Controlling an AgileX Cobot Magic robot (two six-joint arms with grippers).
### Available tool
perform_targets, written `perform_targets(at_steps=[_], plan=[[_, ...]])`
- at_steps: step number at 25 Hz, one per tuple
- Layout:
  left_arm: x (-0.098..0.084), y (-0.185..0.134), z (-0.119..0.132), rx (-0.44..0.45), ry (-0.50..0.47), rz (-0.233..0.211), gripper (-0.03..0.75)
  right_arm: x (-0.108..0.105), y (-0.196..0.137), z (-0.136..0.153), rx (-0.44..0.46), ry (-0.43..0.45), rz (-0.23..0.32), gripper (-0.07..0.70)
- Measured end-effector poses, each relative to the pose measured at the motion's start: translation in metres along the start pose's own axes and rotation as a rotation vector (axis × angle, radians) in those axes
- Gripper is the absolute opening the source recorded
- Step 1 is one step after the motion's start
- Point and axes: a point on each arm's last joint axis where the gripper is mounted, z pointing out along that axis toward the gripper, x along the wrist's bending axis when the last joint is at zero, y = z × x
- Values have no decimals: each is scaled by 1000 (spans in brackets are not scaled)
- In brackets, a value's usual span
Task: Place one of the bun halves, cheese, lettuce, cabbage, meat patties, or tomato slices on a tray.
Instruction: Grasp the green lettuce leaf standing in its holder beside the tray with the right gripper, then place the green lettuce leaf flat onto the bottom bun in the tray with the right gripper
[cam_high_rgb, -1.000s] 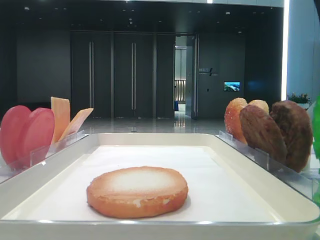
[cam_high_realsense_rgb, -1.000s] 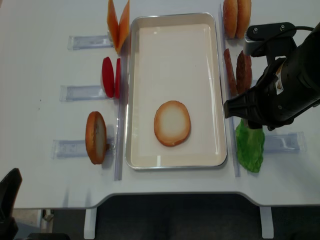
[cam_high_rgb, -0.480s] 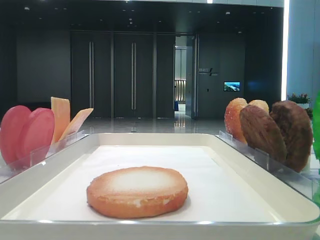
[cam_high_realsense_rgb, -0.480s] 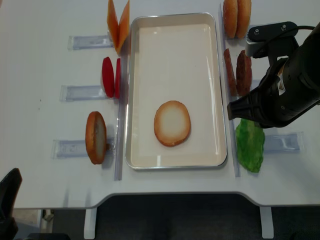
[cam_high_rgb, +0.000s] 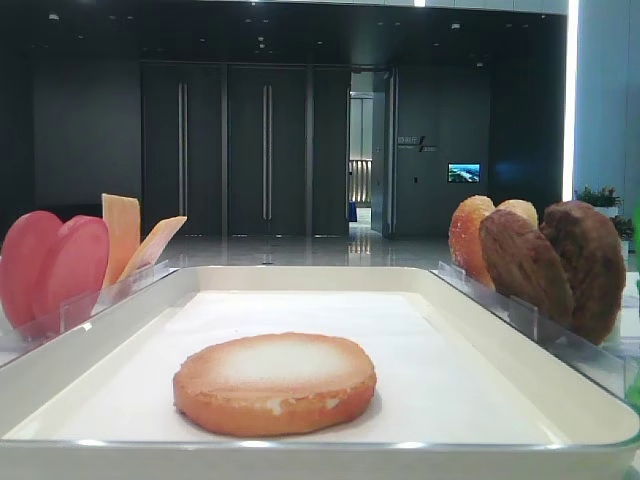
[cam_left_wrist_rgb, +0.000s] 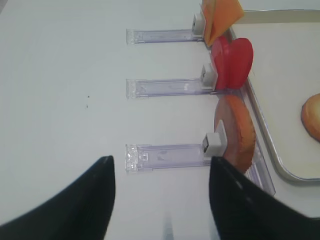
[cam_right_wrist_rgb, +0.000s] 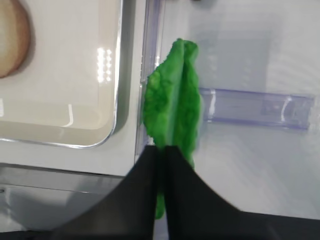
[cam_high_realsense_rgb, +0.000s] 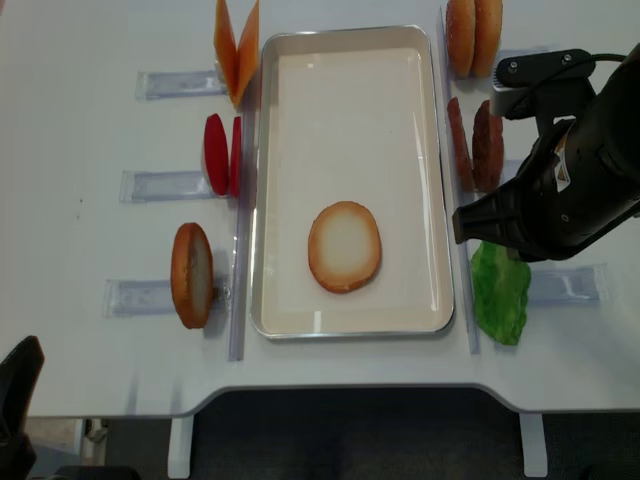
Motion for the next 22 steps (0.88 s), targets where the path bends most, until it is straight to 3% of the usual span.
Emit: perform_targets(at_steps=[12,18,22], plan=[[0,0,0,0,0,-3,452,15,8,-36,-27,30,-35,15],[0,0,0,0,0,-3,452,25,13,-54,-49,118,-25,15],[0,0,0,0,0,-3,452,37,11,-67,-79,155,-61,14]])
